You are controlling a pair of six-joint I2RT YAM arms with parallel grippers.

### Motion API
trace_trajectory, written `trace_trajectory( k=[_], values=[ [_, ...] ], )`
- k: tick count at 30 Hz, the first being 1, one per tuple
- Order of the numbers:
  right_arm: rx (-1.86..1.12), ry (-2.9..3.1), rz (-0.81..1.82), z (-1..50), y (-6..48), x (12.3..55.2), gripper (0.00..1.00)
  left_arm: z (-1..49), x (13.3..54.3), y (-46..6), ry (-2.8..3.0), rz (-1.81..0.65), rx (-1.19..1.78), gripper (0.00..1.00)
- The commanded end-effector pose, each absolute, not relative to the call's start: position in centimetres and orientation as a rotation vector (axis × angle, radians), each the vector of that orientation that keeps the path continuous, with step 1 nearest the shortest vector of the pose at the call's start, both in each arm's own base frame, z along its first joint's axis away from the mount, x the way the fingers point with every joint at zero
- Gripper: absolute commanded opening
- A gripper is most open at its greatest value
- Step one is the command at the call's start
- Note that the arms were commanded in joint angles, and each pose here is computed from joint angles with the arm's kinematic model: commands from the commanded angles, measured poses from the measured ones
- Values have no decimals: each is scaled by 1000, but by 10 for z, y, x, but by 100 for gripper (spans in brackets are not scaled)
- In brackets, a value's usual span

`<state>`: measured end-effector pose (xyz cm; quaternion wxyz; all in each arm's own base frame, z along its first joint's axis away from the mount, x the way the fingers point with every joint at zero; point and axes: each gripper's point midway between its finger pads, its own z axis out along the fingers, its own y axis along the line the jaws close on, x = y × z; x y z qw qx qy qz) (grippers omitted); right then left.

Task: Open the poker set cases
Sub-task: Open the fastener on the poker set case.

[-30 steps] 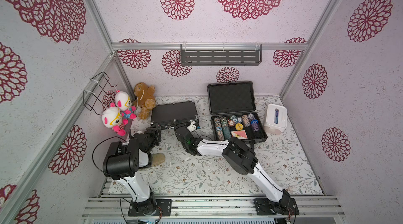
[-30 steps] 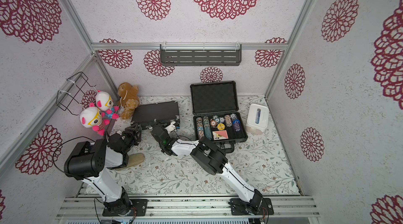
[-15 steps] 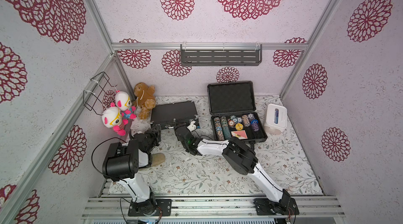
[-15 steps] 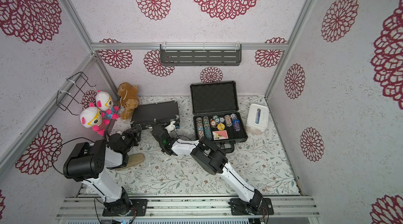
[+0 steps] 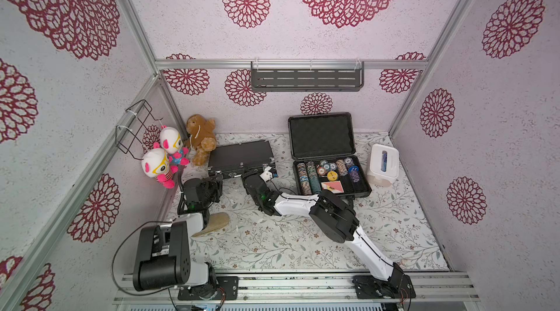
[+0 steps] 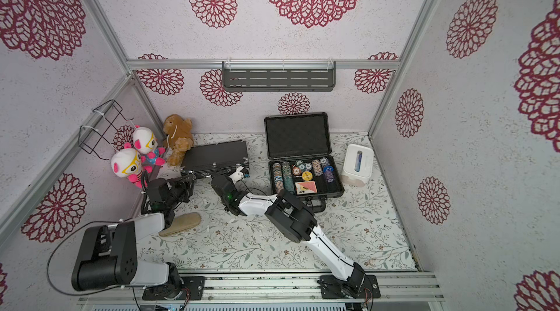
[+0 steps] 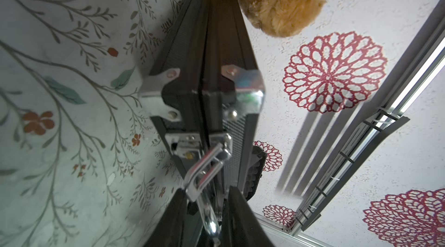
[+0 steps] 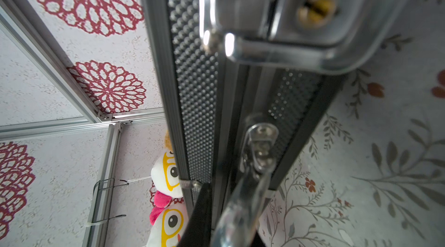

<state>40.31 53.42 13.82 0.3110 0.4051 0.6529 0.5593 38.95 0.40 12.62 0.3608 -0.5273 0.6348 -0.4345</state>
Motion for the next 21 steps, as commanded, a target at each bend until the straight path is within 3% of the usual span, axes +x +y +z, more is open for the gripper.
trace_trajectory(
  k=[1, 11, 21],
  values=[
    [967, 1502, 1801, 278, 541, 379, 0, 179, 393, 8, 1631, -1015, -1210, 35],
    [969, 1531, 1775, 265, 539, 377, 0, 189, 377, 14, 1728, -860, -1138, 62],
    [1005, 1629, 1635, 206, 531, 375, 0, 145, 367, 7, 1907, -869, -1108, 66]
  ],
)
